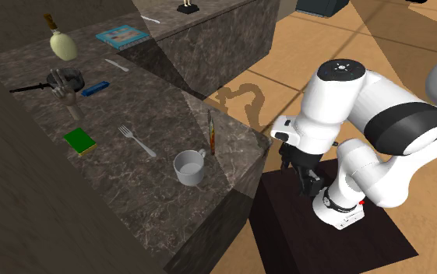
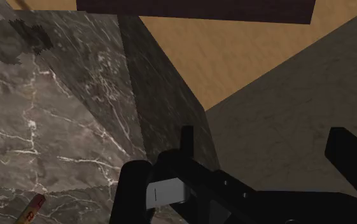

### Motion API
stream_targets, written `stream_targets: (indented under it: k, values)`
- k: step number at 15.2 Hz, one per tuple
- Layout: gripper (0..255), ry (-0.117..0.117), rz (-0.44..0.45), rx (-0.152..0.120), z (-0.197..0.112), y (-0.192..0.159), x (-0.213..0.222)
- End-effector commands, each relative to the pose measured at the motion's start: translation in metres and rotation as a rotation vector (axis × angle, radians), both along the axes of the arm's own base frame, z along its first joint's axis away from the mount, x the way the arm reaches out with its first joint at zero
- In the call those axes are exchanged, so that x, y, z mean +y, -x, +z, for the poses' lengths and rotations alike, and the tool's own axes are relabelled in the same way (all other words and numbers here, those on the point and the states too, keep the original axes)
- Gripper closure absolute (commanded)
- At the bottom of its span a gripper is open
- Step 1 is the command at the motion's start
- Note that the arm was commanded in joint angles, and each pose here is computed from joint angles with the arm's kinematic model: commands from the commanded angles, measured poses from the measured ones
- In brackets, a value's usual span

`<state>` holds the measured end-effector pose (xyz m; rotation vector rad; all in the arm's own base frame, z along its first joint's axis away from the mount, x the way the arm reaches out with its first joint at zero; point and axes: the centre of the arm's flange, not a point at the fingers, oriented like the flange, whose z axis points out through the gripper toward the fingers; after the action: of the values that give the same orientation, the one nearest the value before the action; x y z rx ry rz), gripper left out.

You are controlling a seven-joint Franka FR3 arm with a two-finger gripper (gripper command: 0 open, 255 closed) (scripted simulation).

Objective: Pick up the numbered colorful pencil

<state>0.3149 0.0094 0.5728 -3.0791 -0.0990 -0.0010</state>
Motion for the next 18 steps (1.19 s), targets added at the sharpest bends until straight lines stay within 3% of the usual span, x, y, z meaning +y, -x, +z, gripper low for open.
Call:
stream_targets:
  k: [1,18]
  values:
    - [0,0.000,0.000,0.000,0.000,0.000,0.000]
    - [0,0.210,-0.398,-0.497,-0.008,-0.085,-0.111]
